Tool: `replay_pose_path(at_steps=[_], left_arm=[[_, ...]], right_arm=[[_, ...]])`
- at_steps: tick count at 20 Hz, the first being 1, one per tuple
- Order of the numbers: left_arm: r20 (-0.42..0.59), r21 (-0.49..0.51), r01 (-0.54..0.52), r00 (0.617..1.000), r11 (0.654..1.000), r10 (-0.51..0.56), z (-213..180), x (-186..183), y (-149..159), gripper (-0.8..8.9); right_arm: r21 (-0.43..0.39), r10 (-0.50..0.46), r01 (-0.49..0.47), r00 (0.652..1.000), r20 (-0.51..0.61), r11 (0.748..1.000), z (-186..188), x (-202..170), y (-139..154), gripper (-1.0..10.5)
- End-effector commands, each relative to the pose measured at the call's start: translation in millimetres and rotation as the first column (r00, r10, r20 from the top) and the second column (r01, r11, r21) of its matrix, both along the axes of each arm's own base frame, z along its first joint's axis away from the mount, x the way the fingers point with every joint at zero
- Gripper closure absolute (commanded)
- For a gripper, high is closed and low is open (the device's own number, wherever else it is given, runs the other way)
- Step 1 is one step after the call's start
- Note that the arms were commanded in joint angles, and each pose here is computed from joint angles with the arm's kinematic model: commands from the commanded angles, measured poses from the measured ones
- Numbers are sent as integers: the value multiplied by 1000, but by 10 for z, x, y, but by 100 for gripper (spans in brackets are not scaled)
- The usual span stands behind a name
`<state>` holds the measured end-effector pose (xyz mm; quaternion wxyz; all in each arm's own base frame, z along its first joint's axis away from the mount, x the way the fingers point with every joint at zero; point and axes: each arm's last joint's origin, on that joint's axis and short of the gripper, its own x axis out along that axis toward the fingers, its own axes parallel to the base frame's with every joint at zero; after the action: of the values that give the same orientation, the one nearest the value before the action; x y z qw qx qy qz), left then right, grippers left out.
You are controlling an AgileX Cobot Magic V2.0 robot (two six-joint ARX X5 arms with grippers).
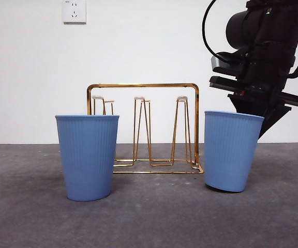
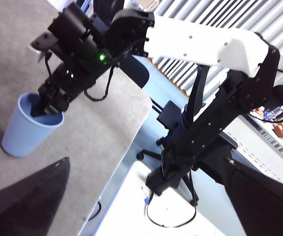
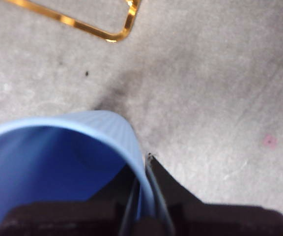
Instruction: Pick up cup 1,put cup 1 in the cup rack,pick up cup 2,put cup 2 in the cup rack
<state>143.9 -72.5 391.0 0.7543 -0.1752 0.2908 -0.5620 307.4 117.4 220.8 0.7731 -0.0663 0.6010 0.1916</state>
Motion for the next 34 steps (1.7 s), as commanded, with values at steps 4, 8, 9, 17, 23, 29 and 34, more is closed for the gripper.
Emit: replay_pose_path(at_steps=[4, 8, 9, 17, 23, 29, 34], left_arm=[[44, -107, 30, 999, 994, -26, 173, 40, -114, 181], [113, -216, 104, 990, 971, -81, 338, 78, -320, 181], [129, -241, 115, 988, 964, -86, 369, 92, -386, 181], [274, -544, 186, 961, 818, -37, 561, 154, -1094, 180], [279, -706, 224, 960, 671, -27, 552, 193, -1373, 180], [221, -767, 172, 975, 619, 3, 438, 239, -1592, 180], [193, -790, 132, 980, 598, 39, 394, 261, -1670, 181]], right_arm=[[54, 32, -40, 988, 153, 998, 578, -310, -110, 963], [202, -7, -97, 888, 459, 975, 1405, -914, -318, 963], [240, -41, -111, 834, 550, 964, 1627, -1099, -386, 962], [326, -270, -381, 192, 943, 865, 2769, -2369, -846, 962], [309, -302, -464, 91, 949, 830, 2882, -2496, -878, 962], [303, -320, -544, 67, 945, 783, 2954, -2390, -817, 963], [335, -344, -571, 96, 934, 749, 2975, -2233, -752, 963]])
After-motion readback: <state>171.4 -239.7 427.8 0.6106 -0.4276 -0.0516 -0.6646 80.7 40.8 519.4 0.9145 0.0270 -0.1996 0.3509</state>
